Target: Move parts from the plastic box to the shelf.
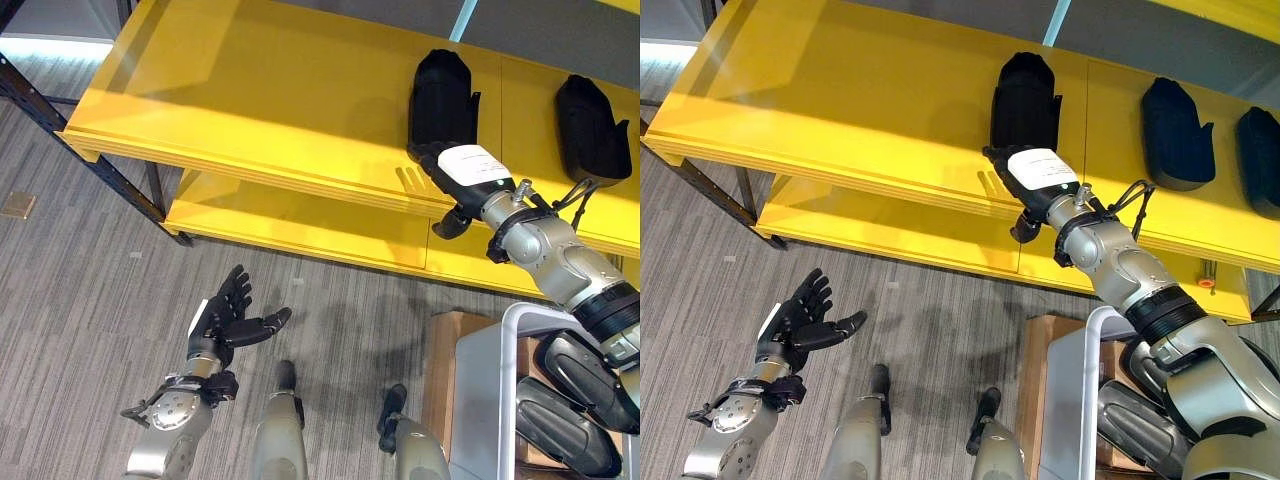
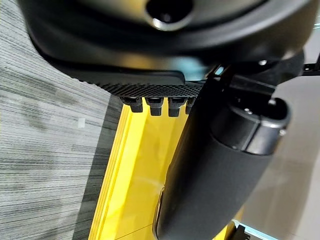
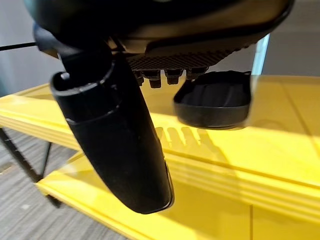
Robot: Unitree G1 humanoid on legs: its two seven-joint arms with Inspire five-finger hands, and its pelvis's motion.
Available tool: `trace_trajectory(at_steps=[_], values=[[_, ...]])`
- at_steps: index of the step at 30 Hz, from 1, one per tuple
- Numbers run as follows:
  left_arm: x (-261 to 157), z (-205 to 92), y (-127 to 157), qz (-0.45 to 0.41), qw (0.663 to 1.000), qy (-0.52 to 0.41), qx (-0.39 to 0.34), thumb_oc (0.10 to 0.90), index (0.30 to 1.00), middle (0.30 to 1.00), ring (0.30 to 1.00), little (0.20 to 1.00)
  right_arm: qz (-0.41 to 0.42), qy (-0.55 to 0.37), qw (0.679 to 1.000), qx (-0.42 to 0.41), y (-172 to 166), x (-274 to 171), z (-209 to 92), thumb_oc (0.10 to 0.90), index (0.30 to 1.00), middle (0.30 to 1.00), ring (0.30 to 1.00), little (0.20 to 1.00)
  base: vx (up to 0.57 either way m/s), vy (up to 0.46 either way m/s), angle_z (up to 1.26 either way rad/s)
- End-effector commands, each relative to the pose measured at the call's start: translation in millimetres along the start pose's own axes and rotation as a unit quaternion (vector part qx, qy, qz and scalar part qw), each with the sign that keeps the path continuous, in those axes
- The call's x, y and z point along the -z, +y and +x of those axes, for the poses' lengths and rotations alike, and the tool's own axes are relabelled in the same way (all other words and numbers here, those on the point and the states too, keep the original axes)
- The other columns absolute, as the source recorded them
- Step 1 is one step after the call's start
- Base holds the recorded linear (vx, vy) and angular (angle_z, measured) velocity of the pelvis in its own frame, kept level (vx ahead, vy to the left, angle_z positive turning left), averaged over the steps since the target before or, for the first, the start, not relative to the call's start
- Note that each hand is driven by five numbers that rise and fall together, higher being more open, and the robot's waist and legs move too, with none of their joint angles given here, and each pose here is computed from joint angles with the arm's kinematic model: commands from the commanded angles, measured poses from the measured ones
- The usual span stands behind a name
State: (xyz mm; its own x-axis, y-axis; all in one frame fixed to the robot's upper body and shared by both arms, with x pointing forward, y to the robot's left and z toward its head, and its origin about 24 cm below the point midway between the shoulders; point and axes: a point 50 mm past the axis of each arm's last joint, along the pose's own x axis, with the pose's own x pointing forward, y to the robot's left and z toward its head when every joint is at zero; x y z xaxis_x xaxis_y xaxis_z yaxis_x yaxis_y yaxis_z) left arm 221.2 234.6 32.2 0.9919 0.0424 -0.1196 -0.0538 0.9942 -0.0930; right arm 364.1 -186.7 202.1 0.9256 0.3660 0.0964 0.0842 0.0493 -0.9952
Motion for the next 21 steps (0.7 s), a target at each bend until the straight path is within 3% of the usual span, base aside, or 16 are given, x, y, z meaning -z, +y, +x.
trace_trajectory(at_steps=[1, 21], values=[[-37, 0, -4, 0.013, 0.995, -0.099, 0.025, 0.9, 1.0, 1.0, 1.0, 1.0, -0.026, -0.026, 0.995, 0.091, -50, -5, -3, 0.9, 1.0, 1.0, 1.0, 1.0, 0.0, 0.0, 0.0], [-37, -1, -3, 0.011, 0.994, -0.102, 0.023, 0.9, 1.0, 1.0, 1.0, 1.0, -0.018, 0.039, 0.995, 0.094, -49, 18, 5, 0.9, 1.0, 1.0, 1.0, 1.0, 0.0, 0.0, 0.0]])
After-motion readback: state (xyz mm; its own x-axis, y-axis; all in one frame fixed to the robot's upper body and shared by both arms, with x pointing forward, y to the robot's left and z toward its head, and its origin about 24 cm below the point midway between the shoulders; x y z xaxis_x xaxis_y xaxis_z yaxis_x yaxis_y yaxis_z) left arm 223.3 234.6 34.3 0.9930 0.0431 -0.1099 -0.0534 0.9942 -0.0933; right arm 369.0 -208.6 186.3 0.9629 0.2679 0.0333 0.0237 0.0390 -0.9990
